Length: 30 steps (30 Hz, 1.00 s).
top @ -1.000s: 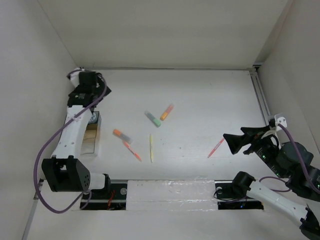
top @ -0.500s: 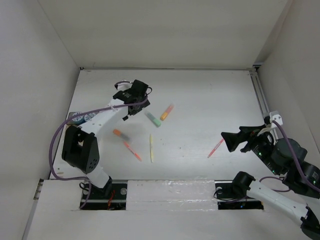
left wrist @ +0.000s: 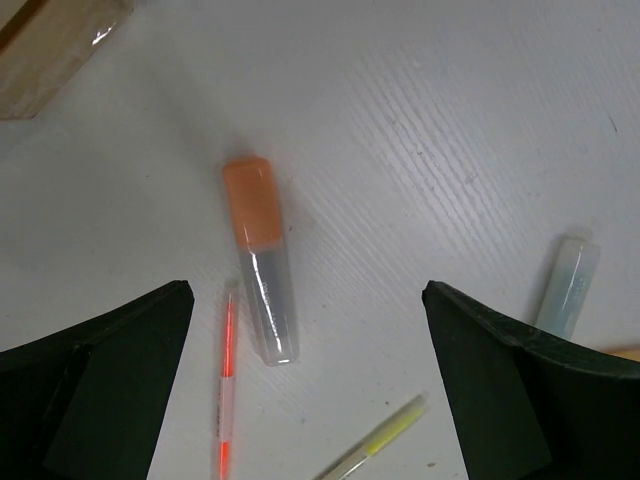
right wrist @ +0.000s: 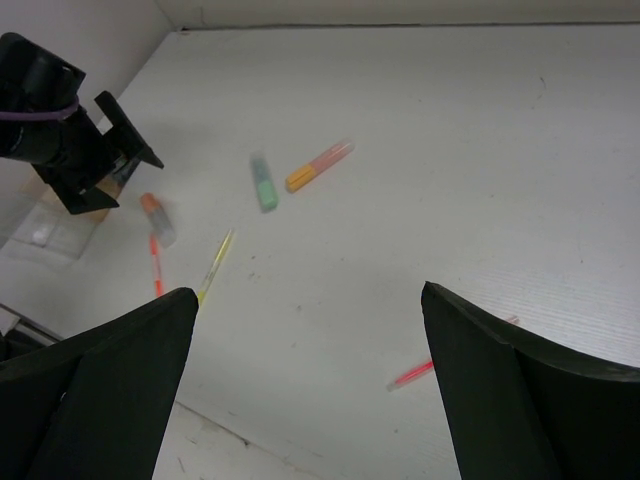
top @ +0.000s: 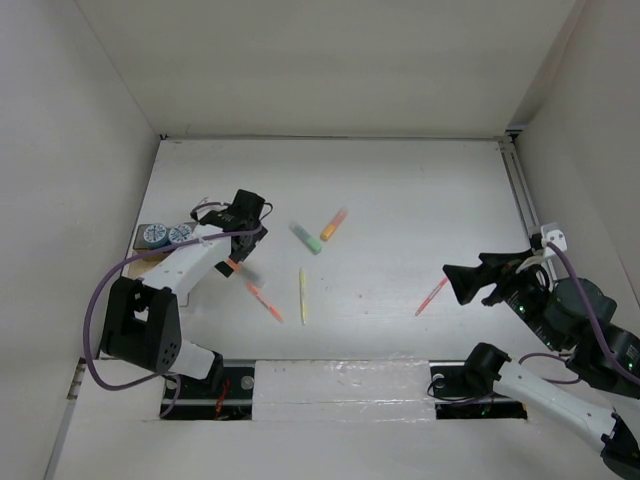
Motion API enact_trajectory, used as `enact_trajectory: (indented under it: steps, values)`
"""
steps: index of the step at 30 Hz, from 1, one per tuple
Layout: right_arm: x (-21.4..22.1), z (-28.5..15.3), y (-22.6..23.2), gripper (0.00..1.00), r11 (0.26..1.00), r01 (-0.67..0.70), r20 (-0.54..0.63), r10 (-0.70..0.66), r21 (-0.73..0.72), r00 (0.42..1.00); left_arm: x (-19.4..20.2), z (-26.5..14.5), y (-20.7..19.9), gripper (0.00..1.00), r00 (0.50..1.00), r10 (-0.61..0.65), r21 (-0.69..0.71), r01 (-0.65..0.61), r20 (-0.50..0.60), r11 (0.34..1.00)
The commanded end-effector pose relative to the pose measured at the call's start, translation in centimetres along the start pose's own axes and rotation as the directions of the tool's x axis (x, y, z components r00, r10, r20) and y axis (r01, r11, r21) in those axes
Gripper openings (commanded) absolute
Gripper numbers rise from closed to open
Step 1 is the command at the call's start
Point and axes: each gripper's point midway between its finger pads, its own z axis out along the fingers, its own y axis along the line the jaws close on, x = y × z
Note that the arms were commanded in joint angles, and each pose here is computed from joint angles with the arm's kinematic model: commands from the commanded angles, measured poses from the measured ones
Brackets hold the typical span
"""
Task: Sort the stationery into containers
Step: Grab a piece of stationery with the left arm
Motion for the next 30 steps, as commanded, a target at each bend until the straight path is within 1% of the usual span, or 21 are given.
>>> enact_trajectory:
  steps: [1, 3, 4, 6, 9, 12, 14, 15, 21, 25, 27, 28, 30]
  values:
    - [-1.1, -0.5, 0.6, 1.0, 0.999, -0.01, 0.039, 0.012, -0.039, 0.999, -1.1, 1.0, 0.8, 1.0, 0.996, -0.088, -0.015, 0.088, 0.021, 0.996]
    - [-1.2, -0.8, 0.5, 1.0, 0.999, -0.015, 0.049, 0.017, -0.043, 0.999, -0.7, 2.2, 1.6, 1.0, 0.996, -0.085, -0.029, 0.085, -0.005, 0.996]
    - [-1.2, -0.8, 0.5, 1.0, 0.999, -0.015, 0.049, 0.017, -0.043, 0.999, -0.9, 2.5, 1.5, 1.0, 0.995, -0.1, -0.02, 0.1, 0.002, 0.995]
    - [-1.3, -1.0, 0.4, 1.0, 0.999, -0.018, 0.057, 0.021, -0.046, 0.998, -0.8, 2.8, 1.4, 0.98, 0.996, -0.09, -0.021, 0.09, 0.001, 0.996]
    - [-1.3, -1.0, 0.4, 1.0, 0.999, -0.018, 0.057, 0.021, -0.046, 0.998, 0.1, 3.7, 1.4, 0.97, 0.997, -0.077, -0.041, 0.076, -0.03, 0.996]
    - [-1.3, -1.0, 0.4, 1.0, 0.999, -0.018, 0.057, 0.021, -0.046, 0.998, 0.2, 3.9, 1.3, 0.9, 0.997, -0.077, -0.042, 0.076, -0.03, 0.996]
    - [-1.3, -1.0, 0.4, 1.0, 0.999, -0.018, 0.057, 0.021, -0.046, 0.998, 0.7, 4.2, 2.0, 0.83, 0.997, -0.068, -0.059, 0.066, -0.037, 0.996]
    - [-1.3, -1.0, 0.4, 1.0, 0.999, -0.018, 0.057, 0.021, -0.046, 0.998, 0.6, 4.2, 1.8, 0.82, 0.996, -0.081, -0.052, 0.079, -0.034, 0.996]
    - [-1.3, -1.0, 0.4, 1.0, 0.999, -0.018, 0.057, 0.021, -0.046, 0.998, 1.2, 5.1, 2.5, 0.82, 0.997, -0.073, -0.09, 0.069, -0.037, 0.993]
    - [-1.5, -1.2, 0.4, 1.0, 0.999, -0.021, 0.065, 0.025, -0.049, 0.998, 2.2, 6.4, 3.0, 0.8, 0.997, -0.065, -0.126, 0.058, -0.051, 0.99]
    - [-1.5, -1.2, 0.4, 1.0, 0.999, -0.021, 0.065, 0.025, -0.049, 0.998, 2.6, 6.8, 3.0, 0.76, 0.996, -0.062, -0.132, 0.053, -0.064, 0.99]
    - [-1.5, -1.2, 0.4, 1.0, 0.999, -0.021, 0.065, 0.025, -0.049, 0.998, 2.8, 6.9, 3.2, 0.71, 0.996, -0.058, -0.139, 0.049, -0.067, 0.989]
    - [-1.5, -1.2, 0.4, 1.0, 0.999, -0.021, 0.065, 0.025, -0.049, 0.998, 2.9, 7.2, 3.1, 0.63, 0.996, -0.058, -0.141, 0.048, -0.067, 0.989]
